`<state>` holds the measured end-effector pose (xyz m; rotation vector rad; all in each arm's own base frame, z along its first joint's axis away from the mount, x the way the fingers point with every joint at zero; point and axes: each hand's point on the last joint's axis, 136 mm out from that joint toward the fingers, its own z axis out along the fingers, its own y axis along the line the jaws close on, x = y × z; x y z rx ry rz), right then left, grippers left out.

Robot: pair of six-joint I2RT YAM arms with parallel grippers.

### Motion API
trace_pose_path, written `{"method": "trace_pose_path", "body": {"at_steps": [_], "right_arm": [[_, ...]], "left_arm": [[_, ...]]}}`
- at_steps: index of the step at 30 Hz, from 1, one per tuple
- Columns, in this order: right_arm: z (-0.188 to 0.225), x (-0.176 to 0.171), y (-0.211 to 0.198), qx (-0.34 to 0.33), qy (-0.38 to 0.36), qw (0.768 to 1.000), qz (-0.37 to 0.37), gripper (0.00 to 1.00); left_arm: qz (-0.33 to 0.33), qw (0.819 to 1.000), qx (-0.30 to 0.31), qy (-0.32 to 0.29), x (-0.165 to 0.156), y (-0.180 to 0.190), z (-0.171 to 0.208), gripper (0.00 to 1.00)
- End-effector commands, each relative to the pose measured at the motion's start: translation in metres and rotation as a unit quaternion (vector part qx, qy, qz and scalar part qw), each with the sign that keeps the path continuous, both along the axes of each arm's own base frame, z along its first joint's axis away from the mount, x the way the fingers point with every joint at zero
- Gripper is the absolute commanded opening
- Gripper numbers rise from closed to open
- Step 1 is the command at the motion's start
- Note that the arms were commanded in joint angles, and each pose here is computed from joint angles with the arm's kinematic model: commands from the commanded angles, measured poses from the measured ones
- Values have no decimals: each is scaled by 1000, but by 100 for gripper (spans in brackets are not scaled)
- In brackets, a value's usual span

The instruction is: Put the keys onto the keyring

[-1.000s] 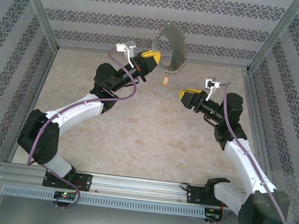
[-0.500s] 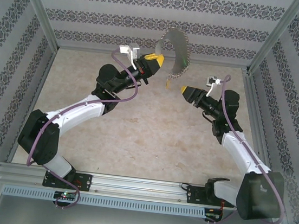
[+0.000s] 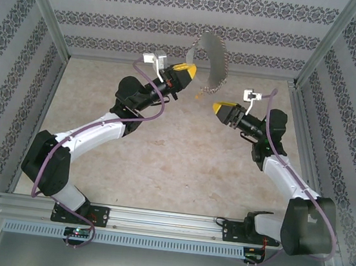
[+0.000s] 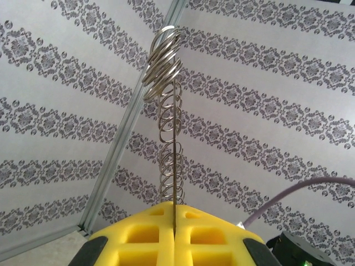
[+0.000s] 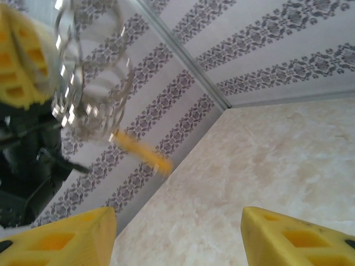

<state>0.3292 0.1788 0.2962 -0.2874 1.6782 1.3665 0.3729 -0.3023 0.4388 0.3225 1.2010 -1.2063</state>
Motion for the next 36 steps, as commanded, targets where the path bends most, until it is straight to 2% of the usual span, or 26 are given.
{"method": "trace_pose_path", "body": {"at_steps": [1, 12, 28, 36], "right_arm": [[15, -22, 11, -14, -70, 997, 27, 61], [7, -20, 19, -50, -121, 990, -47, 61], [32, -21, 35, -48, -158, 986, -34, 62], [23, -28, 11, -63, -135, 986, -77, 62]], "left_arm": [[0, 998, -46, -35, -14, 7, 43, 0], [10, 998, -54, -21, -10, 8, 43, 0], [0, 998, -56, -15, -15, 2, 39, 0], [6, 999, -42, 9, -14, -6, 10, 0]]}}
